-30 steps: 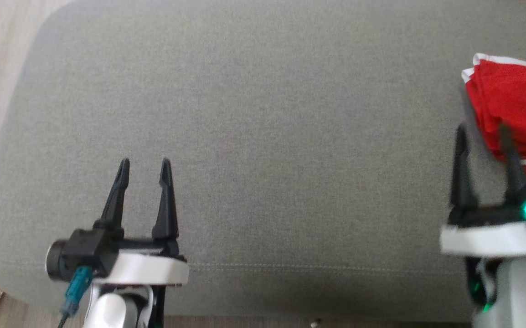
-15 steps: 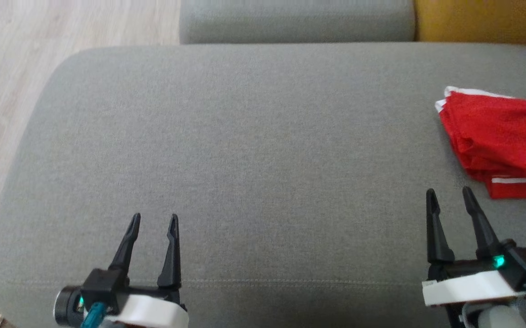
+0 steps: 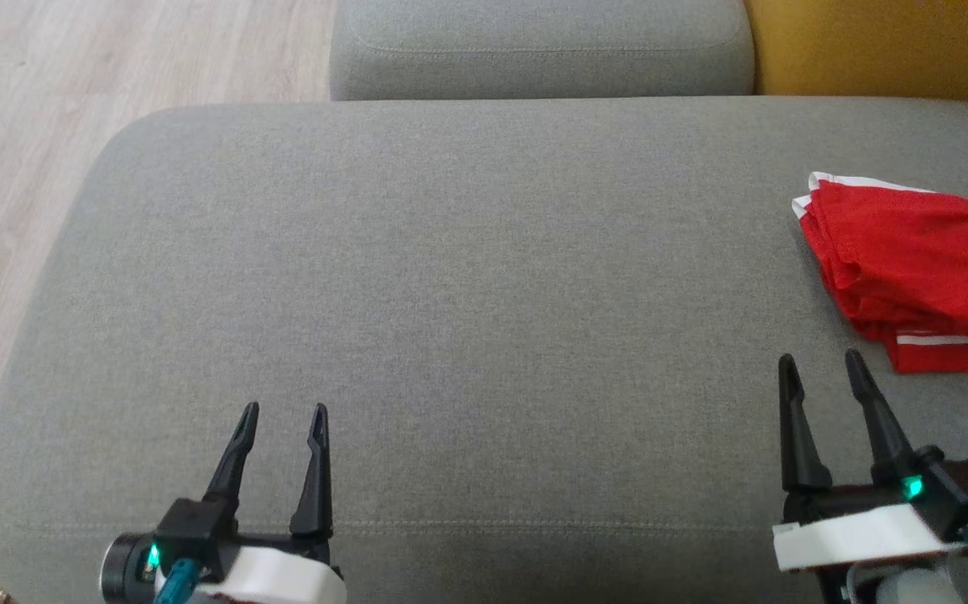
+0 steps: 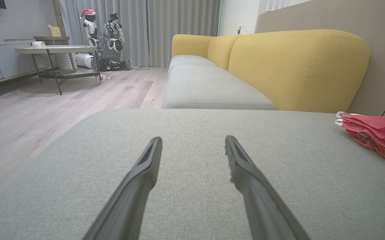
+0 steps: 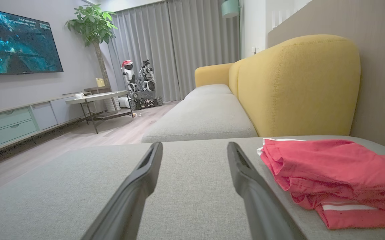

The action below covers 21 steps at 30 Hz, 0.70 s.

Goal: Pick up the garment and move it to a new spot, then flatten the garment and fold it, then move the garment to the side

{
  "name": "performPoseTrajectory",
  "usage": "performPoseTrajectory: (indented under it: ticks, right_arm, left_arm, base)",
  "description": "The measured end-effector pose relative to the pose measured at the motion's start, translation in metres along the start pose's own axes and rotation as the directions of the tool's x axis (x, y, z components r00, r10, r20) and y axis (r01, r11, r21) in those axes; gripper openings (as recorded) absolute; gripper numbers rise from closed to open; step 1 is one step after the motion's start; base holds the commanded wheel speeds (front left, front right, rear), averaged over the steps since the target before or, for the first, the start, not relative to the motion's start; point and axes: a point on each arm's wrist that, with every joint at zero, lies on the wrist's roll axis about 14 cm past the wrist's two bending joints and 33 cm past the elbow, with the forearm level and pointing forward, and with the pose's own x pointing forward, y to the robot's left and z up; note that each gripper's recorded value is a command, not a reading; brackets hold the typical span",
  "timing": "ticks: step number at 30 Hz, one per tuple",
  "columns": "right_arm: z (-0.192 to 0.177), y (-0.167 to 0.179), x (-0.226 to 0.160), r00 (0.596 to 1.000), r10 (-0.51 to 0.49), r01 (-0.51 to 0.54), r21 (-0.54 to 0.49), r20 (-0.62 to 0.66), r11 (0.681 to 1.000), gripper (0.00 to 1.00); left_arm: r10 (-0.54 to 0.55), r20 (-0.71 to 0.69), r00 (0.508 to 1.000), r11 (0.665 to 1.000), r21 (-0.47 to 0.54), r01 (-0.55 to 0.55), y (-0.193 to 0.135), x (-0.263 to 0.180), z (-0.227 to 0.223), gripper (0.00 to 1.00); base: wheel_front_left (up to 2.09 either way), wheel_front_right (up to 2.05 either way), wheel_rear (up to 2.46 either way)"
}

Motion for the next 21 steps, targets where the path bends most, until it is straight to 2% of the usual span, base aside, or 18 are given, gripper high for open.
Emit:
performPoseTrajectory:
  ticks: [4,5,11,21]
  right_arm:
    - [-0.006,0.001,-0.005,1.000,0.002,-0.002,0.003,-0.018,1.000,1.00]
    - [-0.007,0.001,-0.005,1.000,0.002,-0.002,0.003,-0.021,1.000,0.00]
    - [-0.039,-0.001,-0.022,0.991,-0.016,0.020,0.032,-0.130,0.999,0.00]
    - [-0.040,-0.009,-0.023,0.989,-0.055,0.074,0.142,-0.134,0.987,0.00]
  left_arm:
    - [0.002,-0.008,1.000,1.000,0.006,-0.002,0.000,-0.003,-0.002,1.00]
    - [0.003,-0.014,1.000,1.000,0.006,-0.003,0.001,-0.004,-0.004,0.00]
    - [0.018,-0.128,0.992,1.000,-0.017,-0.021,0.003,-0.021,-0.037,0.00]
    - [0.032,-0.157,0.987,0.991,-0.125,-0.052,0.006,-0.019,-0.042,0.00]
  base:
    - [0.00,0.00,0.00]
    - [0.00,0.00,0.00]
    - [0.00,0.00,0.00]
    - [0.00,0.00,0.00]
